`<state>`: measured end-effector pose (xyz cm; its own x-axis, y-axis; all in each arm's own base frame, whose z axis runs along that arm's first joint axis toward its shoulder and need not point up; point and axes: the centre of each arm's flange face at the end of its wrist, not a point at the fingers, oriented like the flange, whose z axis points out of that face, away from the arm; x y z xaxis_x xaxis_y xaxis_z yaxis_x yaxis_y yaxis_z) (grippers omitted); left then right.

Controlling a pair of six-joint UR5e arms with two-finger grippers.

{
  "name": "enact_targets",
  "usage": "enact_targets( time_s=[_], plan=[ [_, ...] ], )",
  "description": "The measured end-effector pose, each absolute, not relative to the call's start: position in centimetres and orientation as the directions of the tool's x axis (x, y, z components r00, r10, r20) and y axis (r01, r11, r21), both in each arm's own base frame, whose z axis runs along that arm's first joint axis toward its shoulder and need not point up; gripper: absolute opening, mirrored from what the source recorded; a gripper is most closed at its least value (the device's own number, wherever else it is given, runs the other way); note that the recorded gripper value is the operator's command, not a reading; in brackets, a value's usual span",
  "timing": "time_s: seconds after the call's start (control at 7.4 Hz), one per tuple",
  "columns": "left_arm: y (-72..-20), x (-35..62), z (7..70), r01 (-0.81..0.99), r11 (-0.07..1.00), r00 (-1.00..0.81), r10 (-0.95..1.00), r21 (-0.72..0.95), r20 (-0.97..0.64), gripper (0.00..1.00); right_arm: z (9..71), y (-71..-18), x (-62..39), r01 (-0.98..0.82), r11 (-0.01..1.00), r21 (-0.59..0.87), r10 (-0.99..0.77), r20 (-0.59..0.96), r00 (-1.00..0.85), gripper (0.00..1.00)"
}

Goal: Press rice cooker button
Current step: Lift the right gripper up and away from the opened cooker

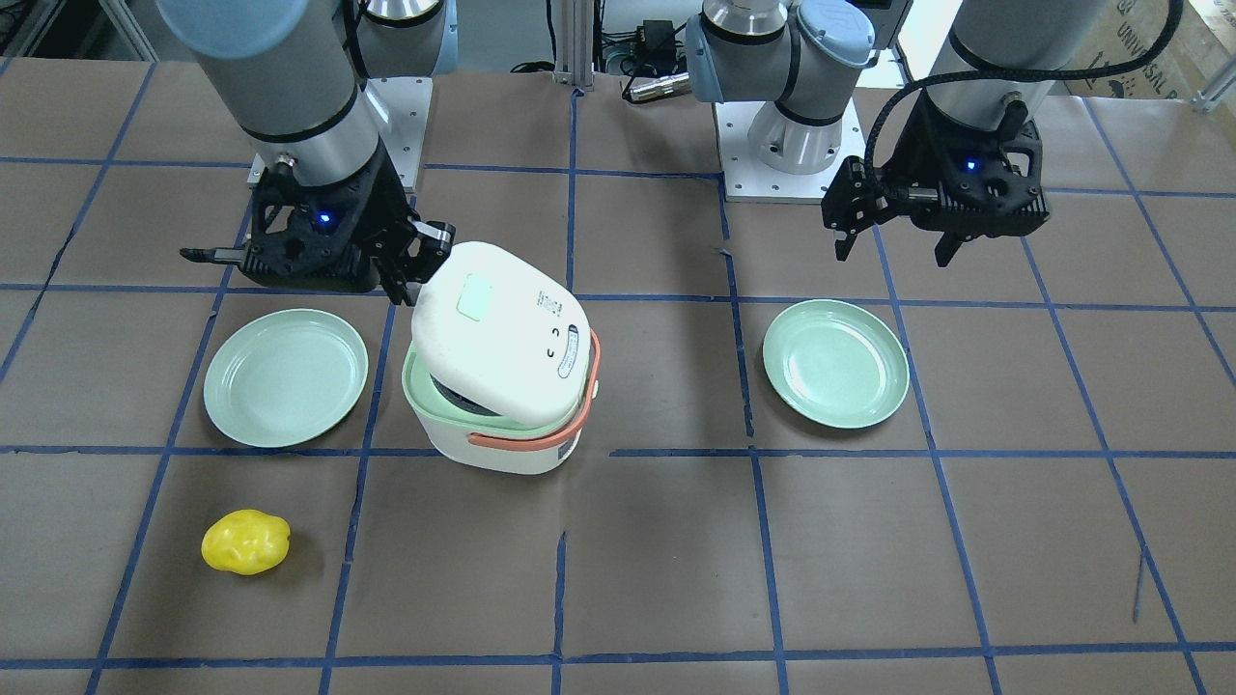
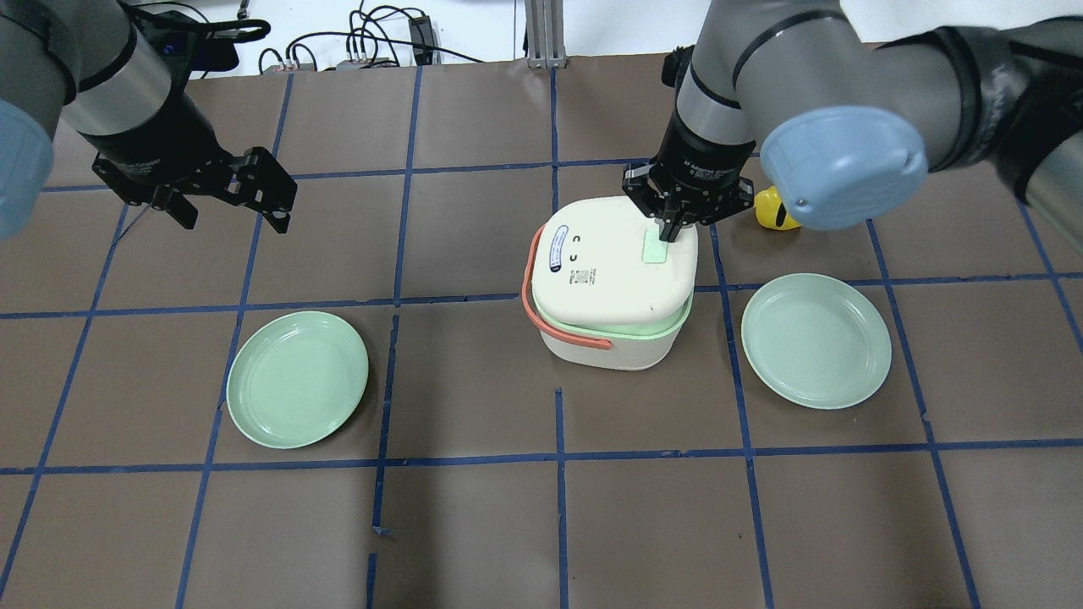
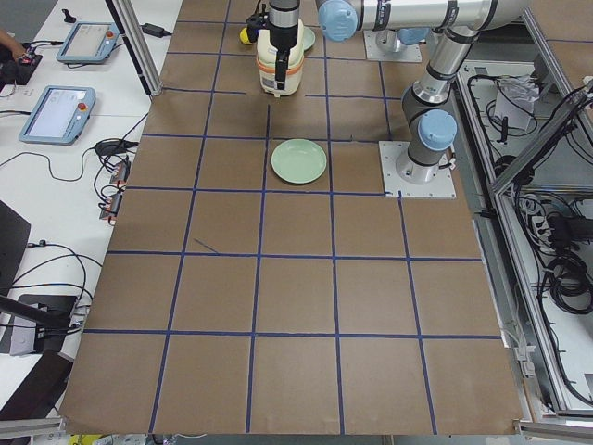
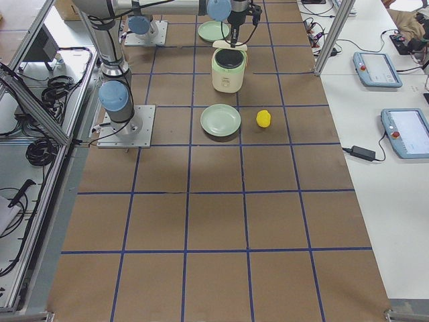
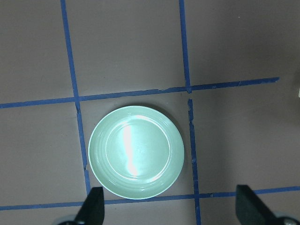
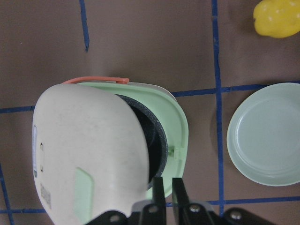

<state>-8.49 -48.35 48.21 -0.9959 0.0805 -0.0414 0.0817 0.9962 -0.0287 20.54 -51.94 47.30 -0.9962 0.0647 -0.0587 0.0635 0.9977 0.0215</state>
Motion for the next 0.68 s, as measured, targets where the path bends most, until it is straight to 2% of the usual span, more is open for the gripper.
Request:
enact_targets(
  time_s=[0.14,0.27,0.68],
  plan=[
    [-48.4,-8.5,48.2,0.082,0.996,-0.996,0.080,-0.028,-0.041,1.00,49.1,-52.4,18.6,0.042,0.999,0.018,0.042,-0.022,-0.999,0.86],
    [-48.4,-8.5,48.2,0.082,0.996,-0.996,0.080,-0.029,-0.041,1.00,50.2,-52.7,16.8,0.048,0.999,0.012,0.048,0.001,-0.999,1.00],
    [-48.3,-8.5,48.2,0.081,0.996,-0.996,0.080,-0.029,-0.041,1.00,52.8,-51.7,14.5,0.074,0.997,-0.015,0.074,0.013,-0.997,1.00]
  ],
)
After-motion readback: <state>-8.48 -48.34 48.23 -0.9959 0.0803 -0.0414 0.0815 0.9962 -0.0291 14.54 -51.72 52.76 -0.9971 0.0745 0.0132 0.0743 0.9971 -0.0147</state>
